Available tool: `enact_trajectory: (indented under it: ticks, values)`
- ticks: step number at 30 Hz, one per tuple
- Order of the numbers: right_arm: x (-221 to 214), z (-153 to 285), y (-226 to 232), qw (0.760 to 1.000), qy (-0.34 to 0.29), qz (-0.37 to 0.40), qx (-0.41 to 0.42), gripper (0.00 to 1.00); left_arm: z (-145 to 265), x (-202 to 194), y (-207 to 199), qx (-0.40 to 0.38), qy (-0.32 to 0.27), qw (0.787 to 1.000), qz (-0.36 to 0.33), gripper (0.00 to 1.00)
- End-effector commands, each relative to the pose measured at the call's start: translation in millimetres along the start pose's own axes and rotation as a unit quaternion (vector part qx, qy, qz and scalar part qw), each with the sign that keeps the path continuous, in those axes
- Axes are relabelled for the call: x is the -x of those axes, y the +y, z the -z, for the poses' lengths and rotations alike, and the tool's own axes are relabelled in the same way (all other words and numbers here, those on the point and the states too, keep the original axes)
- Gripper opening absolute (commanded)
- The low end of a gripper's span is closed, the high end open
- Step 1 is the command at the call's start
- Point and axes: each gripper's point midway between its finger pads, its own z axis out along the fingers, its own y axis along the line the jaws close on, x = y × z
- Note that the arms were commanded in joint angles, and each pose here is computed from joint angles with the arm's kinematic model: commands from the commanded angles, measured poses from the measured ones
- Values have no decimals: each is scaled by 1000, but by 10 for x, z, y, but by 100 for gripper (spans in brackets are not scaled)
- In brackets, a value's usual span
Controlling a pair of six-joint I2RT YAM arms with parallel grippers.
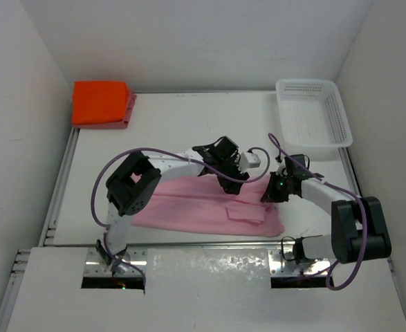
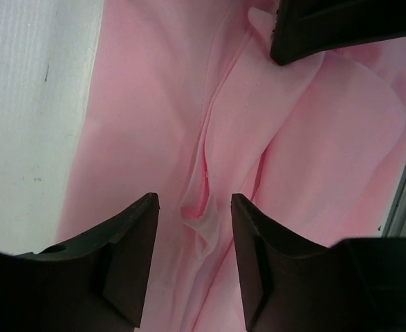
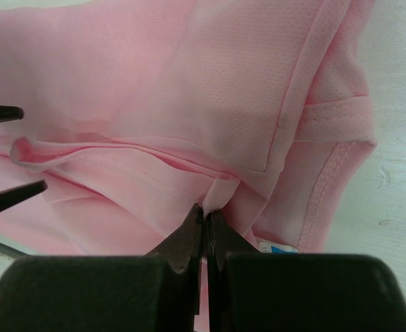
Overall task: Fold and stack the t-shirts
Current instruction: Fold the other side of the tshirt into a rectangle
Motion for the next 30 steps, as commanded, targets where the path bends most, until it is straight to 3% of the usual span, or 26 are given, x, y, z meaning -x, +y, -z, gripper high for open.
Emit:
enact_trajectory:
  ticks: [1, 7, 8, 9, 10, 14, 17, 22, 30]
  values:
    - [111, 2, 65, 1000, -15, 7, 12, 0, -33, 30, 41, 12, 9, 1000, -17, 41]
    - [117, 6, 65, 1000, -16, 8, 11, 0, -111, -94, -19, -6, 30, 999, -12, 28]
    - [120, 8, 67, 1000, -17, 8, 11, 0, -111, -82, -16, -5, 28, 1000, -11, 22]
    - [123, 10, 69, 1000, -17, 8, 11, 0, -87, -46, -10, 0, 22, 1000, -10, 1]
    - [126, 12, 67, 1000, -17, 9, 11, 0, -70, 4, 33, 13, 13, 1000, -11, 0]
    - [205, 52, 39, 999, -28, 33, -2, 0, 74, 178, 31, 24, -13, 999, -19, 0]
    - [495, 149, 59, 994, -81, 73, -14, 0, 201, 234, 28, 29, -29, 999, -6, 0]
    - [709, 172, 32, 987, -118, 103, -30, 0, 269, 74, 185, 44, -40, 998, 35, 0]
    - [882, 206, 91, 982, -139, 124, -26, 0, 270, 29, 205, 43, -40, 997, 44, 0]
